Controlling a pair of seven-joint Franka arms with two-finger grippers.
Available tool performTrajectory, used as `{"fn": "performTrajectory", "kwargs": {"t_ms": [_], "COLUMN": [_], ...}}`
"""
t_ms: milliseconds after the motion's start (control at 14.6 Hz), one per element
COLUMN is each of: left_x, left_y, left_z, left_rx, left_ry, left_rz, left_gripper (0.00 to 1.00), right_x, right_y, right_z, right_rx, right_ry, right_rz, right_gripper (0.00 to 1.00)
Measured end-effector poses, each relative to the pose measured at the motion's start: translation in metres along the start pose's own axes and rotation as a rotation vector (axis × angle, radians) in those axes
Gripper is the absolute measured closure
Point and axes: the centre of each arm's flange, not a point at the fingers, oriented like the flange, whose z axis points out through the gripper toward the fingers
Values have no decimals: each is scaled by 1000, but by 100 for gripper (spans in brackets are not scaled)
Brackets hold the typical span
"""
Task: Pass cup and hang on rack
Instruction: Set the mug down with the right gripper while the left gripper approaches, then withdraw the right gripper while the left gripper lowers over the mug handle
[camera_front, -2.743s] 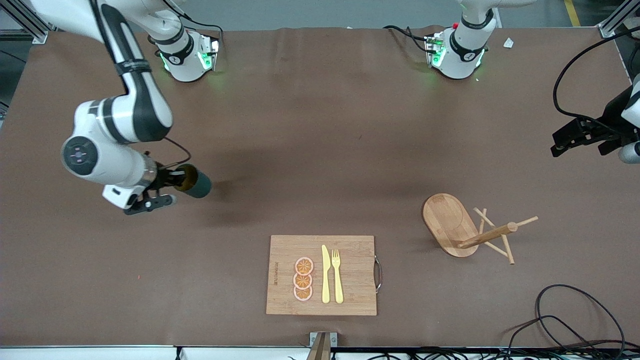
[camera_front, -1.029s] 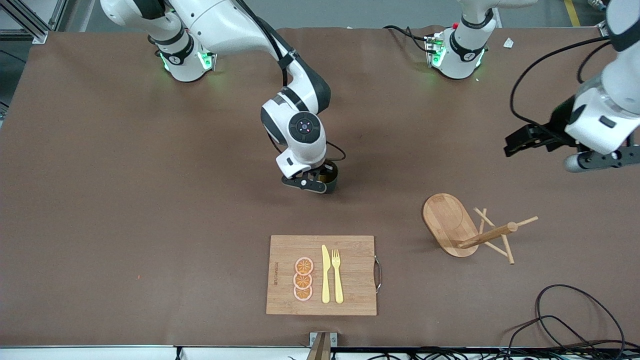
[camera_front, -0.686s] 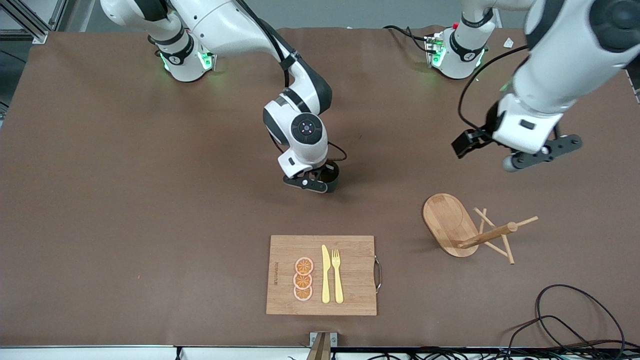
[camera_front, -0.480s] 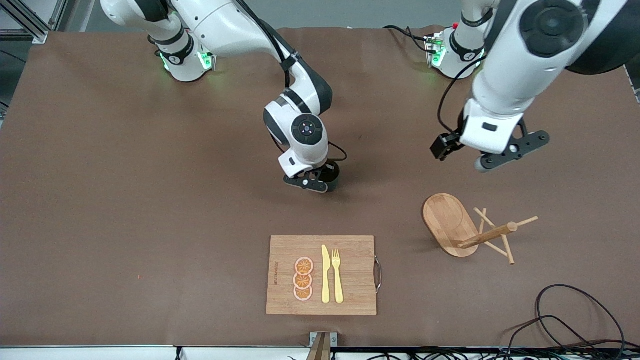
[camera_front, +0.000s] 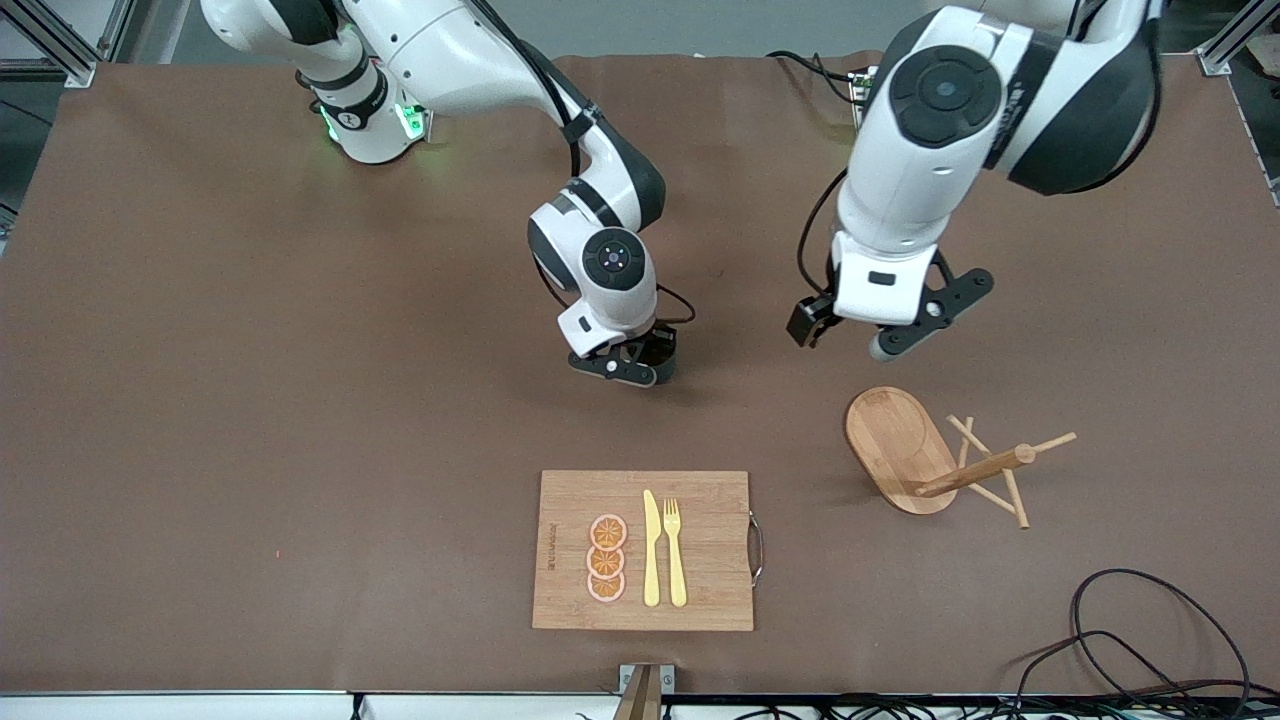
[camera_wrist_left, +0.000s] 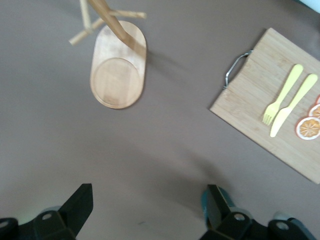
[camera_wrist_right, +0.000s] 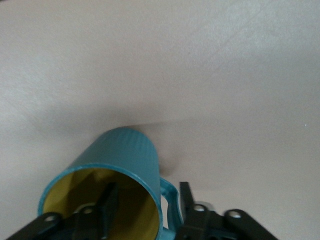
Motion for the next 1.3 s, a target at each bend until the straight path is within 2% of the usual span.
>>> {"fn": "performTrajectory", "kwargs": {"t_ms": [206,274,549,754,891,1029,1303], "left_x": [-27,-34,-48,-59,-79,-107,-176], "left_y": [18,22,28,34,43,54,80], "left_z": [10,11,14,18,24,34,75], "left_rx": [-1,4,10,17,26,45,90], "left_ry": [9,18,31,32,40,90,235], "left_rz": [-29,-39,-59,-87,-100,-111,-122], "left_gripper": [0,0,0,0,0,0,0], "right_x": [6,8,40,81,110,141,184], "right_y": [1,3,38,91,135,189,308], "right_z": [-12,-18,-62,-114,-148,-179,-233], "right_rx": [-4,-13,-44,-50,-38,-32,-57], "right_ry": [-3,-10,-52,-94,-107,-115,-127], "right_rz": [-54,-72,-131,-173,-179,-211,-215], "right_gripper": [5,0,0,0,0,0,0]}}
